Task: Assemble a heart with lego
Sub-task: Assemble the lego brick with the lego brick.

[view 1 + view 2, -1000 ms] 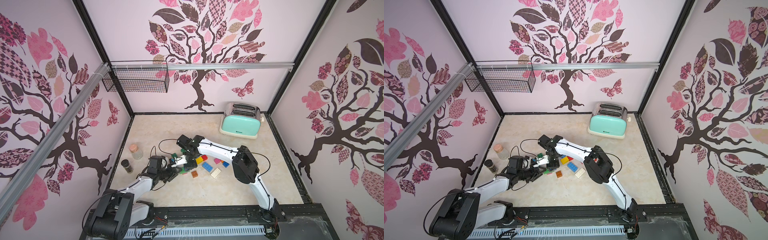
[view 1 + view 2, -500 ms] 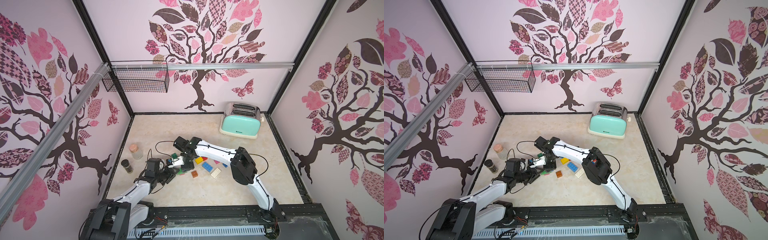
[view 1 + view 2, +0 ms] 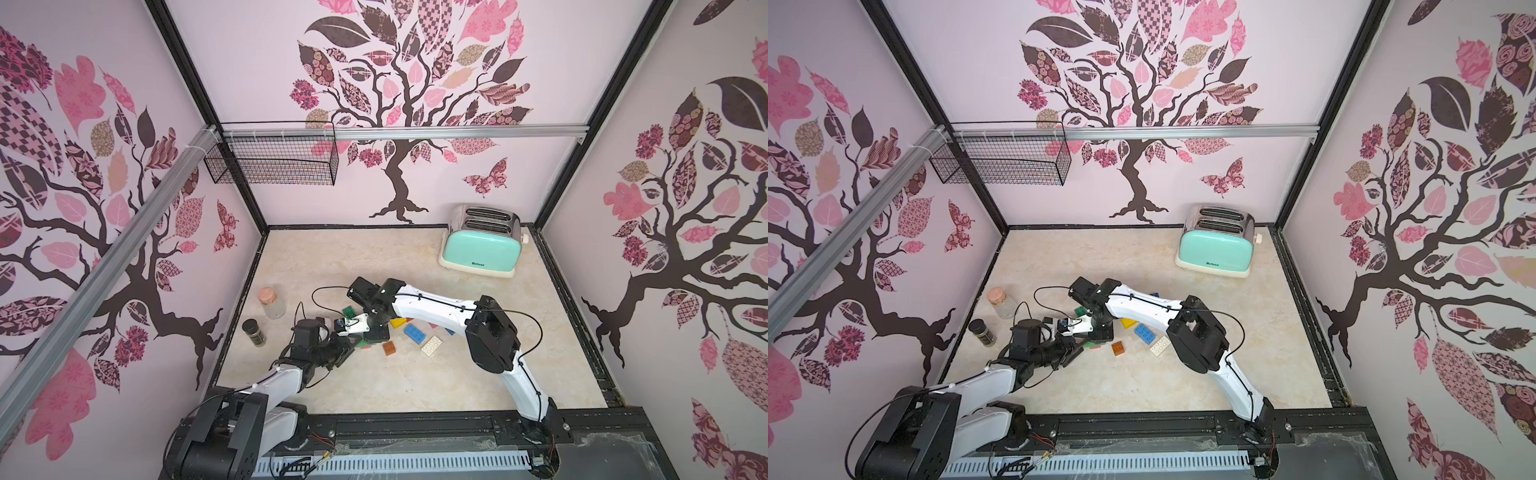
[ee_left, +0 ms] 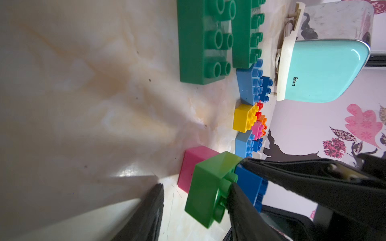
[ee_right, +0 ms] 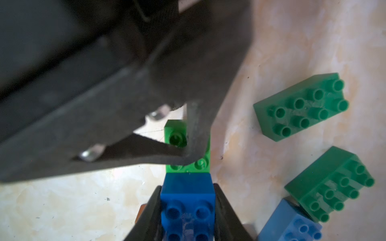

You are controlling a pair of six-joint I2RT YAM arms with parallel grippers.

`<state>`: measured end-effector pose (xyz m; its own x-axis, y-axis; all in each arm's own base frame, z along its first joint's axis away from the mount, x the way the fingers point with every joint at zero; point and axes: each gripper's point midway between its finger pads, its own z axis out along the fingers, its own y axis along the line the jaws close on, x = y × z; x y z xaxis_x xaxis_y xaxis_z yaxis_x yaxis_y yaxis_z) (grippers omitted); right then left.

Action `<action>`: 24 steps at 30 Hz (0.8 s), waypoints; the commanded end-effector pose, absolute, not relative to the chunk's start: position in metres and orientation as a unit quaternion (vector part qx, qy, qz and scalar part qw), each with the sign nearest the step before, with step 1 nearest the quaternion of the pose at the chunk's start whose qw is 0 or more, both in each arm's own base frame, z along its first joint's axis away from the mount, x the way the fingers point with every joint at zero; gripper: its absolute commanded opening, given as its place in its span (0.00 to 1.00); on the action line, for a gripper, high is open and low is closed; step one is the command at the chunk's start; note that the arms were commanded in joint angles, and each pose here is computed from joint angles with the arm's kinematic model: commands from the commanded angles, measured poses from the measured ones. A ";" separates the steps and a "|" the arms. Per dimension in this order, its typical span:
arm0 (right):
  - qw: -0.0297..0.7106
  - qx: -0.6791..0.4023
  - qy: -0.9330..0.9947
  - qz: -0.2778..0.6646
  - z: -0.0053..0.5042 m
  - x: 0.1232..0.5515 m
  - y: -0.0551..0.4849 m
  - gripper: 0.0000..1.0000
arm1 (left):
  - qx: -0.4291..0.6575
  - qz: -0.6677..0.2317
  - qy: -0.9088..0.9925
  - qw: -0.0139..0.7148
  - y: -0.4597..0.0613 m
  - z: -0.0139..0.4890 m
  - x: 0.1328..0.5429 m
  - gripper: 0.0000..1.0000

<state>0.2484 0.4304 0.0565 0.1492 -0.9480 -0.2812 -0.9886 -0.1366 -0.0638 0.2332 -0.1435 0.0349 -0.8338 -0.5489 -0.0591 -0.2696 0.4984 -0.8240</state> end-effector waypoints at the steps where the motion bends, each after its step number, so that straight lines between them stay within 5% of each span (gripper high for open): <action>1: 0.007 -0.743 0.668 0.034 0.001 0.233 0.383 0.26 | -0.246 -0.462 0.839 0.151 -0.147 0.037 0.228 0.52; 24: 0.033 -0.734 0.678 0.040 0.031 0.234 0.402 0.32 | -0.318 -0.420 0.838 0.144 -0.122 0.030 0.204 0.56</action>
<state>0.2486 0.4255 0.0586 0.0968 -0.9649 -0.2441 -0.9945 -0.0837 -0.0634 0.2033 -0.1249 0.0335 -0.7532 -0.6572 0.0290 -0.3948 0.4164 -0.8190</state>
